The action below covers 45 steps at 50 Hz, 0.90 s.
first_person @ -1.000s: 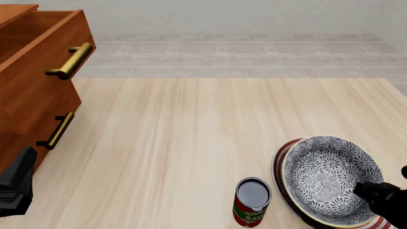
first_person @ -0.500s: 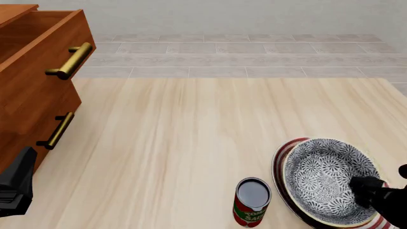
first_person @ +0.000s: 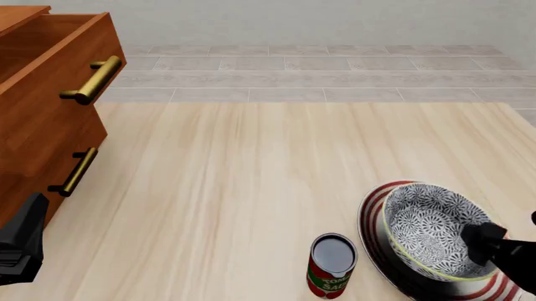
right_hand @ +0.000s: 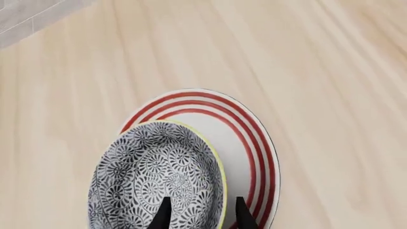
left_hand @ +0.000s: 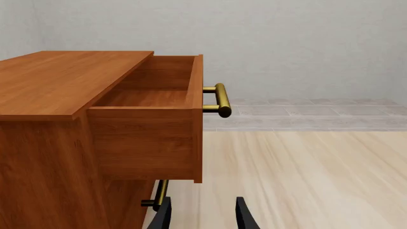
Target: Put the bowl on the plate.
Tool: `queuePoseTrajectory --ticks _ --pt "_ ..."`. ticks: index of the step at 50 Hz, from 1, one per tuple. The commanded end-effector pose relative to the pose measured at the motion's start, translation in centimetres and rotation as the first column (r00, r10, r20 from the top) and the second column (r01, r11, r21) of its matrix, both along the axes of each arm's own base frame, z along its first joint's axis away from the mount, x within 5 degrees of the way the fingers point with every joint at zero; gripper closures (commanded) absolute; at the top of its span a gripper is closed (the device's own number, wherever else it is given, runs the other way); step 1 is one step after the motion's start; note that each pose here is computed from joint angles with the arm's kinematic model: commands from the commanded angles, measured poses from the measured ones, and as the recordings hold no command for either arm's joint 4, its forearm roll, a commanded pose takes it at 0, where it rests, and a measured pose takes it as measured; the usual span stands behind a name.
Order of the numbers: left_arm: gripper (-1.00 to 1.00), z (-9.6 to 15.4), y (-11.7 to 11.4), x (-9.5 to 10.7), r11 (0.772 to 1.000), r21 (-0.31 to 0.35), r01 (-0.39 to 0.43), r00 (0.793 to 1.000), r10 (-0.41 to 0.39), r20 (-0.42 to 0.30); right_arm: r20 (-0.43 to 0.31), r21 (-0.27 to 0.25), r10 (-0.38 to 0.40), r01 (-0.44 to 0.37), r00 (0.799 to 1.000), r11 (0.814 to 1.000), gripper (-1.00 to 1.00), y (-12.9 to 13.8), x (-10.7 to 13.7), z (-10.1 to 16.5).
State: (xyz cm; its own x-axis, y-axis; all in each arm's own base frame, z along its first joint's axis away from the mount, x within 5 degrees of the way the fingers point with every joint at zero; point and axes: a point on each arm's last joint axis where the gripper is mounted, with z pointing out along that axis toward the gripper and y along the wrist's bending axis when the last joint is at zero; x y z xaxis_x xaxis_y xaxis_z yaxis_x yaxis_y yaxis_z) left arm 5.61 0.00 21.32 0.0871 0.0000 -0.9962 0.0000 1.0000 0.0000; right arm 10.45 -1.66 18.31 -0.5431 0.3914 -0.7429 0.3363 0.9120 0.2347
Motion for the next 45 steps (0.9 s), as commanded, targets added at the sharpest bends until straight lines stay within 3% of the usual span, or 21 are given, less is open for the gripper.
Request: queuePoseTrajectory --ticks 1,19,23,45 --pt "-1.00 0.0 0.0 0.0 1.000 0.000 0.000 1.000 0.000 0.000 0.018 -0.025 -0.005 0.005 1.000 1.000 -1.00 -0.3 0.4 1.5" --pt "-1.00 0.0 0.0 0.0 1.000 0.000 0.000 1.000 0.000 0.000 0.061 -0.067 -0.005 0.009 0.998 0.998 -1.00 -0.7 0.8 4.6" --pt "-1.00 0.0 0.0 0.0 1.000 0.000 0.000 1.000 0.000 0.000 0.098 -0.092 -0.016 0.025 0.995 0.995 -1.00 -0.9 0.4 6.7" --pt "-1.00 0.0 0.0 0.0 1.000 0.000 0.000 1.000 0.000 0.000 0.182 -0.158 0.004 0.025 0.983 0.987 -1.00 -0.7 -0.9 12.9"
